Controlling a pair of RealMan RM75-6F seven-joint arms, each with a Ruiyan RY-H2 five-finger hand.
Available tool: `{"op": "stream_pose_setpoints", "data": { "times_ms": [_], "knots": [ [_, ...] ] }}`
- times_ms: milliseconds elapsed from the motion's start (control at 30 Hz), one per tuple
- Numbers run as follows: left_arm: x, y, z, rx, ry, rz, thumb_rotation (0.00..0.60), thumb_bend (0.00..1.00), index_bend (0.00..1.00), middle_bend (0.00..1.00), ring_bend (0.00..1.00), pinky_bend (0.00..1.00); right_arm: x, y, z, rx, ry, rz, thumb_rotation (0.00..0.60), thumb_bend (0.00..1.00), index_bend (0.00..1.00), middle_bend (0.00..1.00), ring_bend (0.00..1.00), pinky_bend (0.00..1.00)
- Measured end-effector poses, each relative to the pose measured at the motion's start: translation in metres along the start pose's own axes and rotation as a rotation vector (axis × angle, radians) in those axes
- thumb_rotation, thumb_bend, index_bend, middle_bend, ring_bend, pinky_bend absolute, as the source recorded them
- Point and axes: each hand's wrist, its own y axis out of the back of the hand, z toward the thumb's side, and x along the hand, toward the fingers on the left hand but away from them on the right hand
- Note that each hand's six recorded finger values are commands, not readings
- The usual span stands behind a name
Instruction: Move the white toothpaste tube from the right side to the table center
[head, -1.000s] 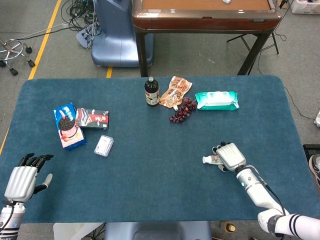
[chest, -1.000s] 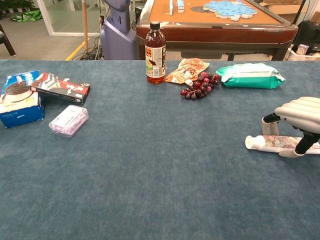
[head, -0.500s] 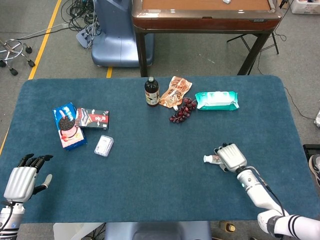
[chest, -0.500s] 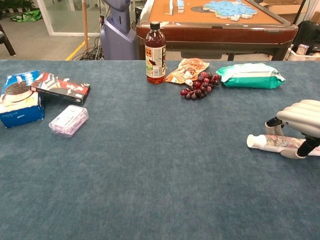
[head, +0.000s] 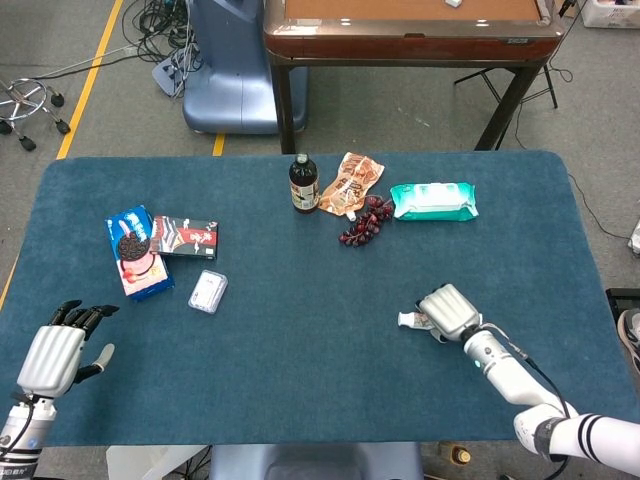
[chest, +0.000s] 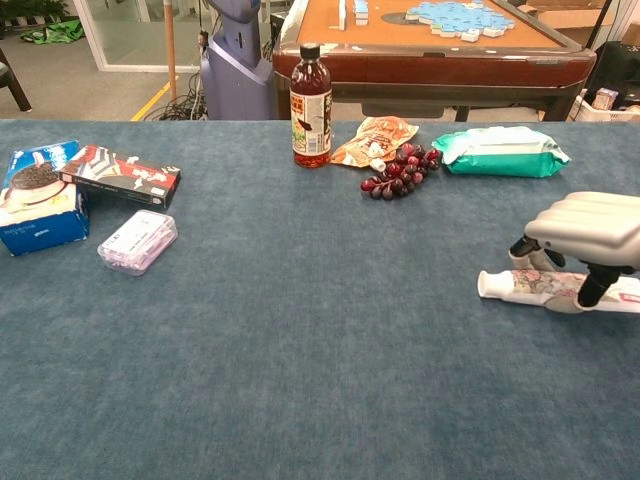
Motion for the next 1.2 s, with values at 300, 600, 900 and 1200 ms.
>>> {"op": "stream_pose_setpoints", "data": {
  "times_ms": [300, 600, 900, 1200],
  "knots": [
    [0.038, -0.001, 0.029, 0.003, -0.166, -0.116, 0.600, 0.32, 0.24, 0.36, 0.37, 0.13, -0.008, 0.048, 0.001, 0.007, 0.089, 0.042, 0.600, 1.00, 0.76, 0.71, 0.59, 0.43],
    [0.089, -0.006, 0.079, 0.071, -0.397, -0.245, 0.600, 0.32, 0.20, 0.43, 0.43, 0.15, -0.018, 0.105, 0.014, 0.113, 0.196, 0.061, 0.600, 1.00, 0.78, 0.72, 0.60, 0.43],
    [0.121, -0.022, 0.129, 0.170, -0.563, -0.344, 0.600, 0.32, 0.11, 0.46, 0.46, 0.15, -0.038, 0.146, 0.045, 0.272, 0.286, 0.032, 0.600, 1.00, 0.78, 0.72, 0.61, 0.43],
    [0.138, -0.038, 0.170, 0.235, -0.646, -0.416, 0.600, 0.32, 0.08, 0.46, 0.46, 0.15, -0.054, 0.164, 0.077, 0.321, 0.337, 0.002, 0.600, 1.00, 0.79, 0.72, 0.62, 0.43]
  ]
}}
